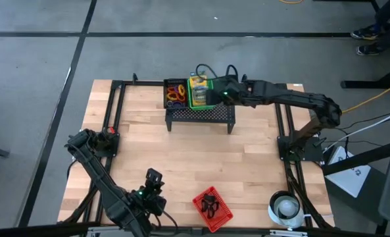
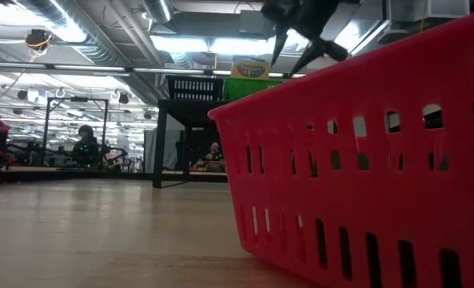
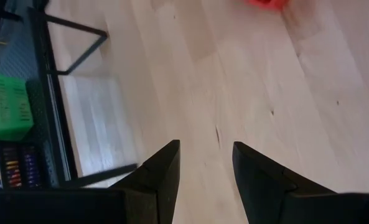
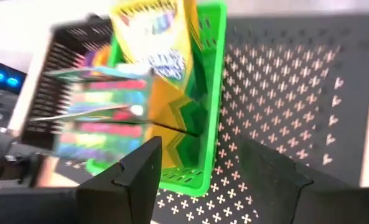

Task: Pick & Place Office Desk Supplies
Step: Put the red bin on the shelf

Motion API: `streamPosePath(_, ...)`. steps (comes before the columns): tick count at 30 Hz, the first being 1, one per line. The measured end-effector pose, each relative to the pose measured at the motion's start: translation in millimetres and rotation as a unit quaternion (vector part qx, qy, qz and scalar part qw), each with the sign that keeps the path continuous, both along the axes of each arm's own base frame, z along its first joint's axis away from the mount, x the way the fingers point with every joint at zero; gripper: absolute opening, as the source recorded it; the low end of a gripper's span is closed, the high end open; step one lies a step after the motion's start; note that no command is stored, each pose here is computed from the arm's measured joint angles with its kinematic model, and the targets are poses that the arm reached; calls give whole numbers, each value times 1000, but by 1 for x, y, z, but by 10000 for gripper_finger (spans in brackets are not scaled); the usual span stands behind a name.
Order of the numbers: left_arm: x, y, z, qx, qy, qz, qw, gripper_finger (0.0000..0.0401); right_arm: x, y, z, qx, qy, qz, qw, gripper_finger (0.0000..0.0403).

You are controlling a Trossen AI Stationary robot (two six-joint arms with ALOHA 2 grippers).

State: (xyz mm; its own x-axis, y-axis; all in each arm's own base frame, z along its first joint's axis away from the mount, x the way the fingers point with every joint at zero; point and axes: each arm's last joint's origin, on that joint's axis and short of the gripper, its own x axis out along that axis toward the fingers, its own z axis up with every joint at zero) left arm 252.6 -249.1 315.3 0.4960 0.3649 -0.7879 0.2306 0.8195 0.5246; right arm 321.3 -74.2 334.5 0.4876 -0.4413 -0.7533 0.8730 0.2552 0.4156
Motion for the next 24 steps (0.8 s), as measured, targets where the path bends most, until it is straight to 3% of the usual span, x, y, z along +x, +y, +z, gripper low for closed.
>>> streamPosePath(6, 3, -4, 1, -9, -27, -2, 1000, 143, -23, 20, 32, -55, -29, 40, 997, 210)
streamPosePath(13, 2, -18, 5, -36, -117, 15, 992, 143, -35, 66, 49, -113, -22, 174, 978, 210)
streamPosePath(19, -7, -47, 3, -97, -158, -30, 982, 143, -36, 128, 50, -222, -1, 263, 939, 210)
streamPosePath(21, -6, -55, -1, -110, -152, -68, 980, 143, -36, 150, 52, -253, -16, 291, 922, 210)
streamPosePath(24, 7, -64, -9, -168, -145, -127, 967, 143, -36, 185, 61, -290, -73, 352, 887, 210)
